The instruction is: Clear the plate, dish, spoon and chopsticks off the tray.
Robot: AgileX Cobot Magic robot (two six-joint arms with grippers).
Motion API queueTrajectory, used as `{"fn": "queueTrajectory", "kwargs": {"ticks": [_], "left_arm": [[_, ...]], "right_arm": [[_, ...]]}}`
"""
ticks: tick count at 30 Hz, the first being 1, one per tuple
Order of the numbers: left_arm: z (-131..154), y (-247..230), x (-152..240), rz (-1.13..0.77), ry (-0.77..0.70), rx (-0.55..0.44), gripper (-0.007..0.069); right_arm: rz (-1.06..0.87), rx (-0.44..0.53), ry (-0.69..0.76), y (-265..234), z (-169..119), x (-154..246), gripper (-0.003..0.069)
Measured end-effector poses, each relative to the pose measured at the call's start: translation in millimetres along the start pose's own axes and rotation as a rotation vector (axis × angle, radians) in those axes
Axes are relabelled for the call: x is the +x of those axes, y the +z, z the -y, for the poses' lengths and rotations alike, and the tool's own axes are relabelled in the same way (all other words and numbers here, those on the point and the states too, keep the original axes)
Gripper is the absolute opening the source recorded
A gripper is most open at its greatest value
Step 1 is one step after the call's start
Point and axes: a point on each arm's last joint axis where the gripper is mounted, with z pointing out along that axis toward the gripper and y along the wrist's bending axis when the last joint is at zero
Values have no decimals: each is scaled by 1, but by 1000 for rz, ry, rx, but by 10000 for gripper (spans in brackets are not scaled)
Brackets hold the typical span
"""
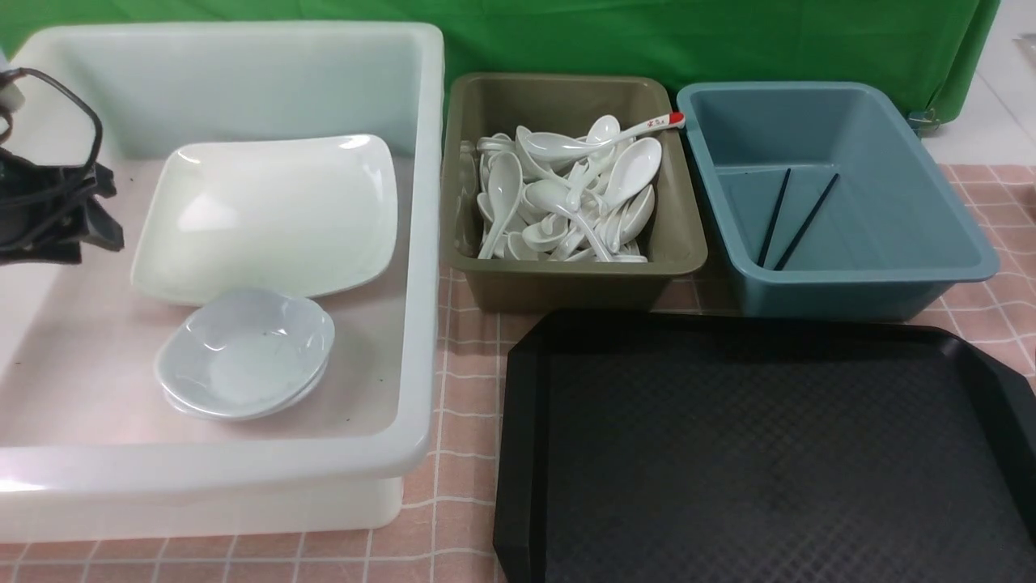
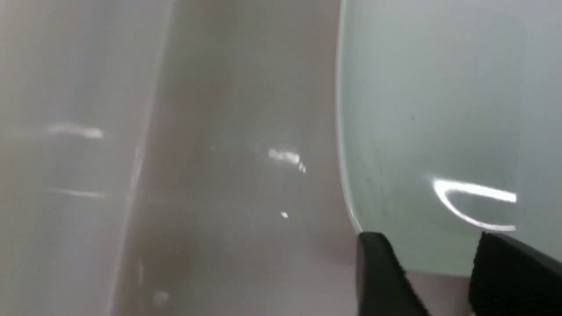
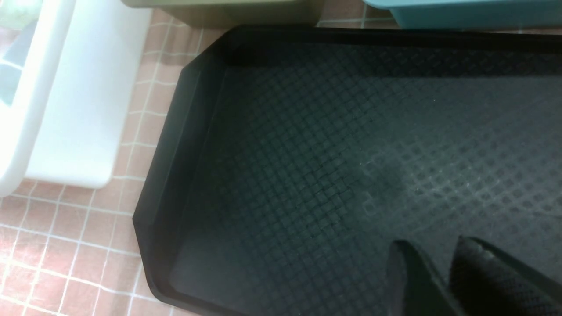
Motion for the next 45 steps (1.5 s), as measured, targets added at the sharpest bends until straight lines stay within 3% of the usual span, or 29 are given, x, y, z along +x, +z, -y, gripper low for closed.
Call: {"fn": "queueTrajectory", "kwargs": {"ticks": [1,2,5,7,11,13,17,23,30,37,45], "left_arm": [[3,-1,4,-43,6,18,115],[7,-1,7,-72,11,28,58],[18,3,11,-122,29,3,6],[22,5,13,-138,44,-25,-1],[43,13,20,-193,173,-207,-7],[51,15,22,-198,221,-245,-7],[63,17,24,-199,263,-267,-7],[56,26,26,-223,257,-309,-6],[59,57,42,-335,185,-257,-3],[79,58,56,-452,120,-156,-3],[91,50,57,-473,128,-135,-3]], "right_arm": [[0,0,0,0,0,0,201],[0,0,0,0,0,0,201],[0,0,0,0,0,0,201],[0,0,0,0,0,0,201],[1,0,0,0,0,0,201],[1,0,0,0,0,0,201],[0,0,-3,0,0,0,199],[-16,-7,-4,0,-1,1,199],[-17,-8,-4,0,-1,2,200],[-17,-8,-4,0,-1,2,201],[-24,-11,-4,0,-1,2,194]]}}
